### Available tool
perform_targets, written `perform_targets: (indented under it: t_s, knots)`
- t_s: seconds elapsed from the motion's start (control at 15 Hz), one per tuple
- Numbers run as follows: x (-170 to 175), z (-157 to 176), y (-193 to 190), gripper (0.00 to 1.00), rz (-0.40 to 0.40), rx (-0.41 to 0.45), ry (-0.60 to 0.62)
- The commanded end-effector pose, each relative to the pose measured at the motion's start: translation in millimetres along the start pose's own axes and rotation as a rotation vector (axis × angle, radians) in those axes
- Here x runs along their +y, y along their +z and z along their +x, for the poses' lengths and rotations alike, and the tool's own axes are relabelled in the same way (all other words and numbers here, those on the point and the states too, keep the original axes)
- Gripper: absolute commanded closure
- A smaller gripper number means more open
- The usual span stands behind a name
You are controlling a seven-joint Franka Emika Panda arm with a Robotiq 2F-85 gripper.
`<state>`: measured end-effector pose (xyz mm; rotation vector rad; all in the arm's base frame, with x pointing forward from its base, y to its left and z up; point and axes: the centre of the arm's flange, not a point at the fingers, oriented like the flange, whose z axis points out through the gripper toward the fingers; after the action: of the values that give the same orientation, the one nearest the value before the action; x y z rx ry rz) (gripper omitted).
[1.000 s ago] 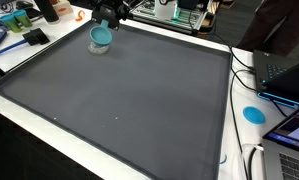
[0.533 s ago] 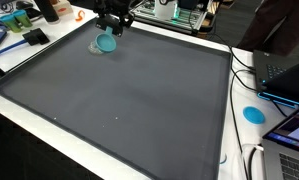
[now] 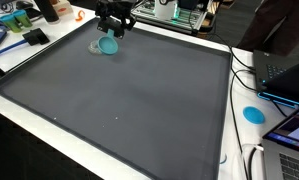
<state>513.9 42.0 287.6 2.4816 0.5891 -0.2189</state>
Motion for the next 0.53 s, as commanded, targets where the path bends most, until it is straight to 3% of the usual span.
perform_targets:
  t_s: [0.0,0.47]
  knots:
    - [1.8,6.0,0.0,0.72,-0.017,0.001,0.008]
    - [20.5,20.8,-11.3,0.72,-0.003,0.024,0.032]
